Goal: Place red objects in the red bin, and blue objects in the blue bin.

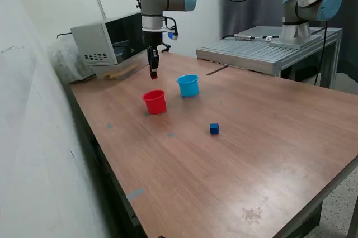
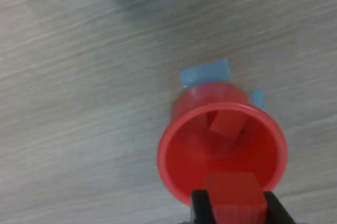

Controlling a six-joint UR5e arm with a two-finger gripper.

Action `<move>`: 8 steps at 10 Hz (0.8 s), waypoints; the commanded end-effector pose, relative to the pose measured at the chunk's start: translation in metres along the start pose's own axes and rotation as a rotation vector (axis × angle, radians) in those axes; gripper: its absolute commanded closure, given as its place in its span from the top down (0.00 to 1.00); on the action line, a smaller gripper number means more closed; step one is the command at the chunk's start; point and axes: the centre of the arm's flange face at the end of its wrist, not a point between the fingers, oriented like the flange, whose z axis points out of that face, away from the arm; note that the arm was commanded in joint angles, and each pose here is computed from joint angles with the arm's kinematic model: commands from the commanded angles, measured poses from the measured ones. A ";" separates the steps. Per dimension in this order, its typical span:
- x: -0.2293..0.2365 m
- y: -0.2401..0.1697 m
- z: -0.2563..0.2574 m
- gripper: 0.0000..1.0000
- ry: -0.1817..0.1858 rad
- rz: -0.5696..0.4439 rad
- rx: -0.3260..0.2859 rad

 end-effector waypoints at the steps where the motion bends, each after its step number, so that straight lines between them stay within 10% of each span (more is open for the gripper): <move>1: 0.009 0.001 -0.001 0.00 0.024 -0.007 -0.015; 6: 0.010 -0.002 0.001 0.00 0.026 -0.008 -0.011; 7: 0.010 -0.002 0.001 1.00 0.026 -0.008 -0.012; 8: 0.010 -0.002 0.002 1.00 0.026 -0.008 -0.011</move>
